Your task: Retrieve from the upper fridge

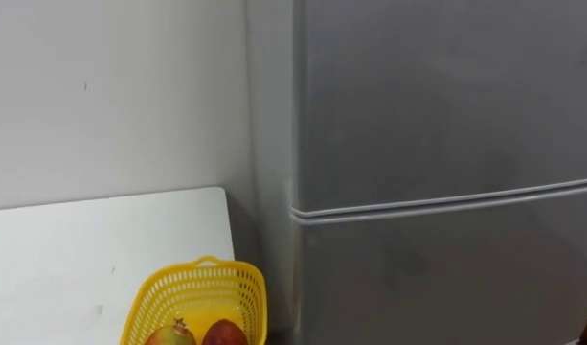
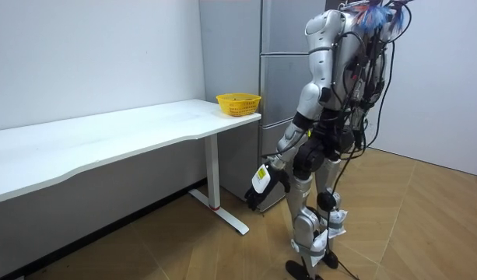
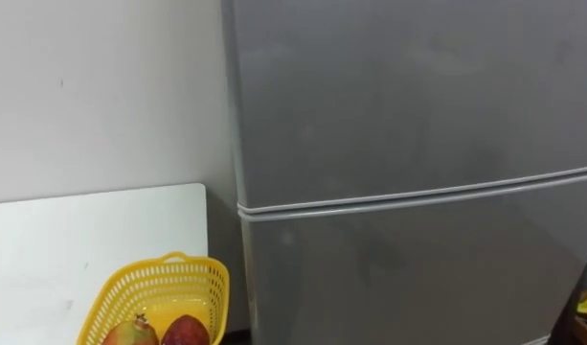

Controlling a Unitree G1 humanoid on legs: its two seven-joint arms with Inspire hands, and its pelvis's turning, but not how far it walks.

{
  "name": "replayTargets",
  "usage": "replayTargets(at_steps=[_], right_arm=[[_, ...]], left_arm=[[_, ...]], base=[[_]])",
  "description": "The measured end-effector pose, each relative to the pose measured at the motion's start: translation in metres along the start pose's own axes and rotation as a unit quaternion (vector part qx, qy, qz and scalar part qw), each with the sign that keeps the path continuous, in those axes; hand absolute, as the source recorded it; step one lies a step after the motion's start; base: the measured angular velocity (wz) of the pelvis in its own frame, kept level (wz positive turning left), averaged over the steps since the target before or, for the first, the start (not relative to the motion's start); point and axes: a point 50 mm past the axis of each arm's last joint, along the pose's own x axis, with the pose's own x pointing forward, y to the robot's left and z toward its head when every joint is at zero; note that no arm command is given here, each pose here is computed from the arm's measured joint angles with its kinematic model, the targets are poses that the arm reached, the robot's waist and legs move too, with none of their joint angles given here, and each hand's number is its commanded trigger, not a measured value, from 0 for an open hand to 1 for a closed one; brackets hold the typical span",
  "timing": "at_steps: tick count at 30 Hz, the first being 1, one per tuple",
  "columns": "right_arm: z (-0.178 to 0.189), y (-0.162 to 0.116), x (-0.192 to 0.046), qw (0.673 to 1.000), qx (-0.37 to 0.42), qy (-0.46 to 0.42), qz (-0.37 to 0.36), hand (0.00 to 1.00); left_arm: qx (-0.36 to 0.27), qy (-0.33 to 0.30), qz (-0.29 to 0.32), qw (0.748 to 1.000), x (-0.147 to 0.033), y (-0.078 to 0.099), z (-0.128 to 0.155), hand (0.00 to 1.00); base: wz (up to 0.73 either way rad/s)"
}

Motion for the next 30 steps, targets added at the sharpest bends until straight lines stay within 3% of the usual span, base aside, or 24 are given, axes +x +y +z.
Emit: replayTargets(at_steps=[5,8,20,30], right_arm=[[-0.031,-0.004,-0.003,0.987,-0.151,0.033,0.046,0.0],[-0.041,-0.003,-0.005,0.976,-0.196,0.047,0.077,0.0],[-0.041,0.017,-0.01,0.943,-0.296,0.017,0.153,0.0],[-0.031,0.027,-0.01,0.934,-0.317,-0.008,0.165,0.0]], left_arm=[[0.004,0.018,-0.018,1.0,-0.001,-0.003,-0.009,0.0],[-0.002,0.027,-0.024,0.999,-0.001,-0.003,-0.013,0.0],[0.002,0.027,-0.051,0.998,0.0,-0.012,-0.007,0.0],[0.009,0.016,-0.052,0.998,0.002,-0.011,0.001,0.0]], base=[[-0.02],[0.01],[0.04],[0.01]])
